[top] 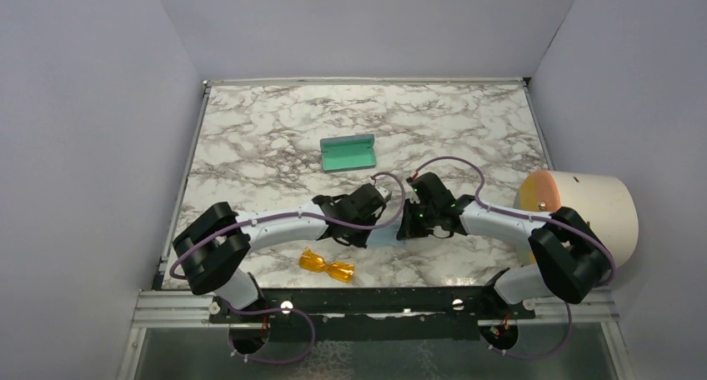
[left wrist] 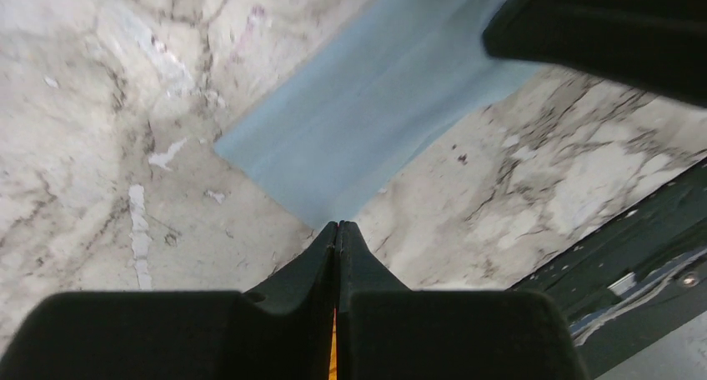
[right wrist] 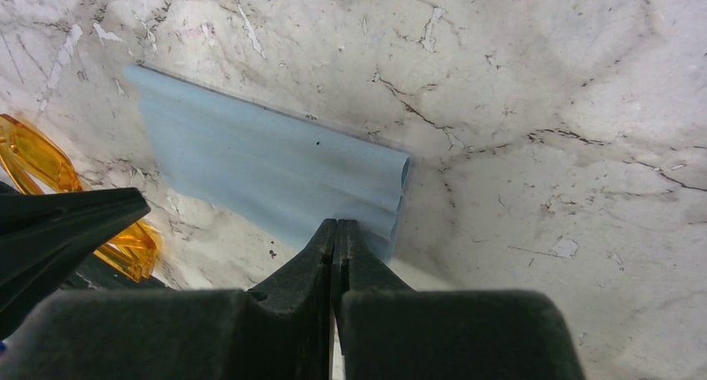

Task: Organize the sunglasses
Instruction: Fold the glasses cleaning cloth at the center of the board.

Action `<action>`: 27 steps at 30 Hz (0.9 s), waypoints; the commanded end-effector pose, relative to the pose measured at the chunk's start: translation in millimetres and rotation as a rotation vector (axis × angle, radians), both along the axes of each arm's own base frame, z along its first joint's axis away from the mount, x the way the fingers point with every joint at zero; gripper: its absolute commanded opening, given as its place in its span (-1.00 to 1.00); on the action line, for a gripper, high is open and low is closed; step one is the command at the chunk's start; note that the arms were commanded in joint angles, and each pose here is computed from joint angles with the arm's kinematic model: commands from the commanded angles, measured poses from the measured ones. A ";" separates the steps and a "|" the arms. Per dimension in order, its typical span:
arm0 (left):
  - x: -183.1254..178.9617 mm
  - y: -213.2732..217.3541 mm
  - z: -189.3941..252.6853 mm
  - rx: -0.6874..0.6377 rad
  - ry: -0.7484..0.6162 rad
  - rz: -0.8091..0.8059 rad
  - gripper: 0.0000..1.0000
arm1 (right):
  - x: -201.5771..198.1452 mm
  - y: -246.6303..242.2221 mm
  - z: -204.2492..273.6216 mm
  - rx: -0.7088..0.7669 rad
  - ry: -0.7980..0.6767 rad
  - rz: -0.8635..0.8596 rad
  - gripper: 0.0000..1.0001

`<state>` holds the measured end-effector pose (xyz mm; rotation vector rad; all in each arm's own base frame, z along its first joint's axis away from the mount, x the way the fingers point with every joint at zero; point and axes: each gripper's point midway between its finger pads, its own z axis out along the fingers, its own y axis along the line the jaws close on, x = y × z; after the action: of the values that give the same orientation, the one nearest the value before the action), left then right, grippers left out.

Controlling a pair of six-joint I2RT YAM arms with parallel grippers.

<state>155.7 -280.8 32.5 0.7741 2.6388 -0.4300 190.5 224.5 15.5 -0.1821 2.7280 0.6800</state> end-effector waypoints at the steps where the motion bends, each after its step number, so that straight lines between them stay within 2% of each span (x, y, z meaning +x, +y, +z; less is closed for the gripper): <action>1: 23.0 -25.9 28.2 -0.083 -0.095 0.013 -0.91 | -11.7 -9.2 -16.3 -0.048 0.043 0.005 -0.99; 9: 25.0 -44.9 9.6 -0.100 -0.056 -0.011 -0.92 | -13.2 -11.3 -15.9 -0.054 0.043 0.005 -0.99; 16: 18.6 -34.5 -10.8 -0.058 -0.025 -0.003 -0.92 | -12.3 -9.3 -9.9 -0.038 0.029 0.010 -0.99; 27: 13.9 -30.3 -17.0 -0.048 -0.007 -0.003 -0.91 | -6.2 0.0 12.9 0.006 -0.009 0.024 -0.98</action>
<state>174.6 -311.2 20.3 0.7580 2.5972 -0.4712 186.9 221.7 18.3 -0.1837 2.7341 0.6759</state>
